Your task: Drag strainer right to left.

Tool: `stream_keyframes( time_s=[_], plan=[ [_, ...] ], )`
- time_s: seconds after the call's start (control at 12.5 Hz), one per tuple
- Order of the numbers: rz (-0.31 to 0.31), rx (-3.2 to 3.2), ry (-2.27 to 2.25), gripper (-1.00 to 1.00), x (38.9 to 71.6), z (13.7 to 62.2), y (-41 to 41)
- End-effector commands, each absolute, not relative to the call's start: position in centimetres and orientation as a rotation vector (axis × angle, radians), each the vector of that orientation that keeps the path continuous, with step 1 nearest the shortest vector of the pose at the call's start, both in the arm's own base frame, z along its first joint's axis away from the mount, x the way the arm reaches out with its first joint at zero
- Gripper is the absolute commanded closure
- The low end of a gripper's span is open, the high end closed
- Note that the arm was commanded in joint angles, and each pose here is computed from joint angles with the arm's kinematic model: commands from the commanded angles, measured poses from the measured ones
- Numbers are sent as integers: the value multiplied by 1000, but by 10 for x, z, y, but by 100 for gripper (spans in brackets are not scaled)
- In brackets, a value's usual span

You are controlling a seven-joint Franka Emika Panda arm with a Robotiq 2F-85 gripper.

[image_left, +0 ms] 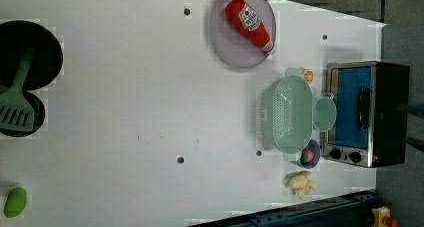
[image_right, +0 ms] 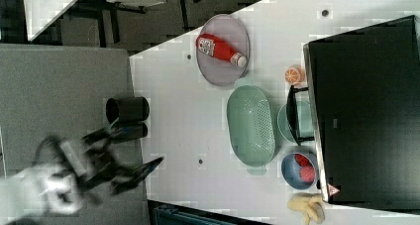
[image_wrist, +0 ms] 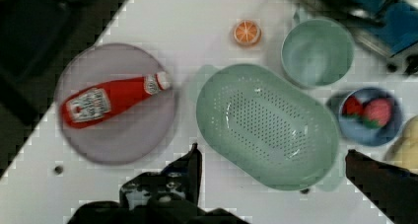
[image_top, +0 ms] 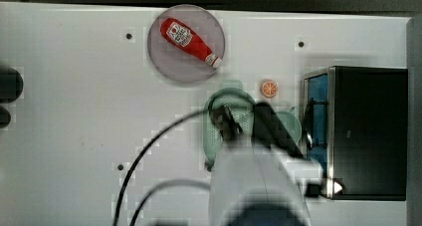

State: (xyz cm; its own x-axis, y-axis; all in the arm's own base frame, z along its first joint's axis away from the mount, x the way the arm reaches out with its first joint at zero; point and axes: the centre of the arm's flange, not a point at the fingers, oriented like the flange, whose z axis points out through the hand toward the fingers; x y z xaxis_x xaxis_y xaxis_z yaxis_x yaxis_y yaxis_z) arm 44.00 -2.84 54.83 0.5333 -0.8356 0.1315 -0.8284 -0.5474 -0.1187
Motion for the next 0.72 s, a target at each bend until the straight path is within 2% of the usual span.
stream_keyframes(
  time_s=[0.08, 0.4, 0.72],
  plan=[
    [33, -2581, 1851, -100, 455, 406, -30],
    [62, -2355, 2165, -100, 484, 306, -29],
    [91, -2370, 2168, -100, 489, 217, -24]
  ],
)
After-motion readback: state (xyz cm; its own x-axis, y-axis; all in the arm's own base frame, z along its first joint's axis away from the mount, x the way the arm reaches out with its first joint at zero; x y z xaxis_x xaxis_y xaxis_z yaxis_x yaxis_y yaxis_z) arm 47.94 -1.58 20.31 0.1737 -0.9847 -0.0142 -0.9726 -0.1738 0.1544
